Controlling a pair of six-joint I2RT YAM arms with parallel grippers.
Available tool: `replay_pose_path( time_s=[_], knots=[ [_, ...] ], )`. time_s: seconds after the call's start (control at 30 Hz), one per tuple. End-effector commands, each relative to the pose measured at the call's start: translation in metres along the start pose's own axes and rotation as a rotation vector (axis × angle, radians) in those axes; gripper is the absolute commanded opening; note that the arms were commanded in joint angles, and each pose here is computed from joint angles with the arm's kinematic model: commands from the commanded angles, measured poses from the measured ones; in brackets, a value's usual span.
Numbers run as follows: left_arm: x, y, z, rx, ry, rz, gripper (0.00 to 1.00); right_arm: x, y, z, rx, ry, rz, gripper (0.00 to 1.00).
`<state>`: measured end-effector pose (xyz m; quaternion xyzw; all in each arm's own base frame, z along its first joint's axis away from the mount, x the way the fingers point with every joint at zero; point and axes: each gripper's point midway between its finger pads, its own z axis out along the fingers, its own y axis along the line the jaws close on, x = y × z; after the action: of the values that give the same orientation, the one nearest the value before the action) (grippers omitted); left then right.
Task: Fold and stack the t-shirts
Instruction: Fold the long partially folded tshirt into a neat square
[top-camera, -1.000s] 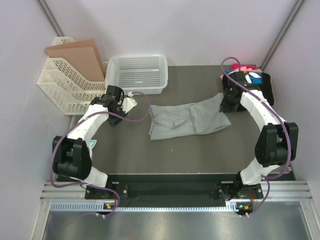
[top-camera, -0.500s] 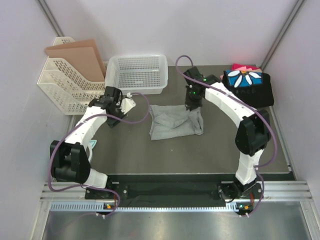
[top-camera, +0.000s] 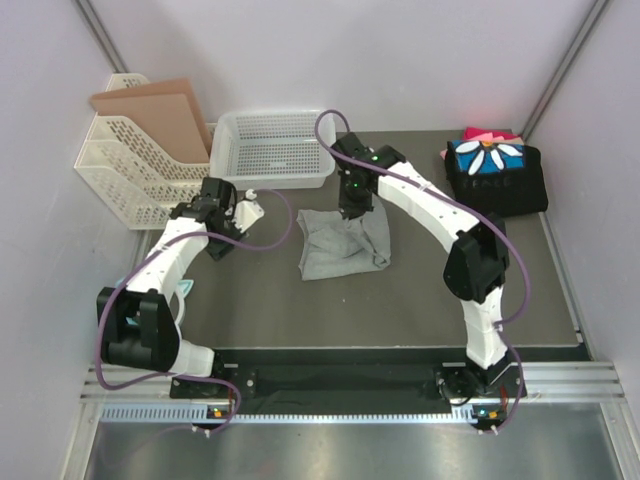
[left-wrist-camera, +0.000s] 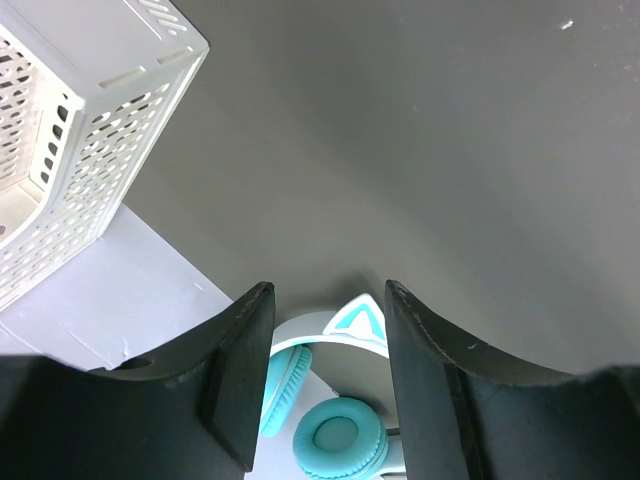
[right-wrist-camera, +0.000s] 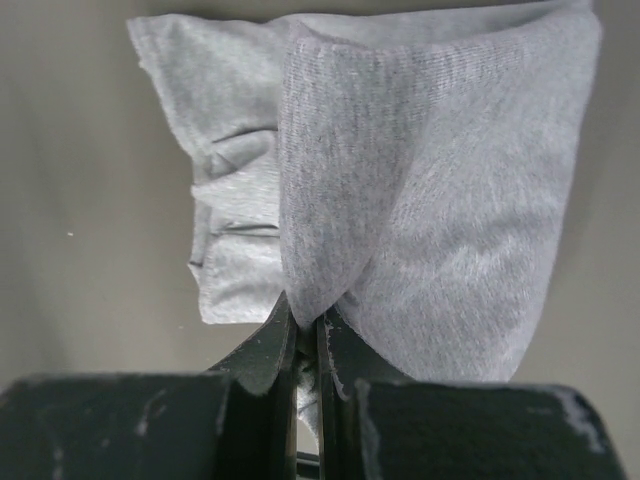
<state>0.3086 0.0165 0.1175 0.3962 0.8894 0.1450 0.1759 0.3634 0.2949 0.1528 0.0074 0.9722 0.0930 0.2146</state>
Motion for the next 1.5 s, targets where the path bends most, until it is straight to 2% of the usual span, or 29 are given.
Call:
replay_pose_path(
  time_s=[0.0, 0.4, 0.67, 1.0, 1.2, 1.27, 1.37, 1.4, 1.47],
  knots=[
    [-0.004, 0.01, -0.009, -0.043, -0.05, -0.008, 0.53, -0.002, 0.028, -0.003, -0.043, -0.02, -0.014, 0.0],
    [0.0, 0.014, -0.007, -0.049, -0.038, -0.029, 0.54, 0.028, 0.069, 0.02, -0.08, 0.038, -0.086, 0.0],
    [0.001, 0.016, -0.006, -0.054, -0.036, -0.035, 0.54, 0.039, 0.094, 0.018, -0.128, 0.048, -0.113, 0.0],
    [0.001, 0.015, -0.007, -0.048, -0.037, -0.034, 0.54, 0.069, 0.118, 0.045, -0.172, 0.117, -0.148, 0.0],
    [0.002, 0.014, -0.005, -0.042, -0.037, -0.036, 0.54, 0.085, 0.14, 0.059, -0.266, 0.181, -0.155, 0.0],
    [0.003, 0.011, -0.004, -0.035, -0.033, -0.041, 0.54, 0.089, 0.152, 0.061, -0.331, 0.198, -0.165, 0.04],
    [0.006, 0.007, -0.001, -0.023, -0.028, -0.043, 0.54, 0.09, 0.176, 0.057, -0.47, 0.208, -0.193, 0.22],
    [0.006, 0.005, 0.0, -0.017, -0.029, -0.046, 0.54, 0.095, 0.18, 0.057, -0.508, 0.22, -0.2, 0.35],
    [0.008, 0.001, 0.003, -0.009, -0.024, -0.047, 0.54, 0.093, 0.196, 0.047, -0.608, 0.211, -0.206, 0.44]
  ],
)
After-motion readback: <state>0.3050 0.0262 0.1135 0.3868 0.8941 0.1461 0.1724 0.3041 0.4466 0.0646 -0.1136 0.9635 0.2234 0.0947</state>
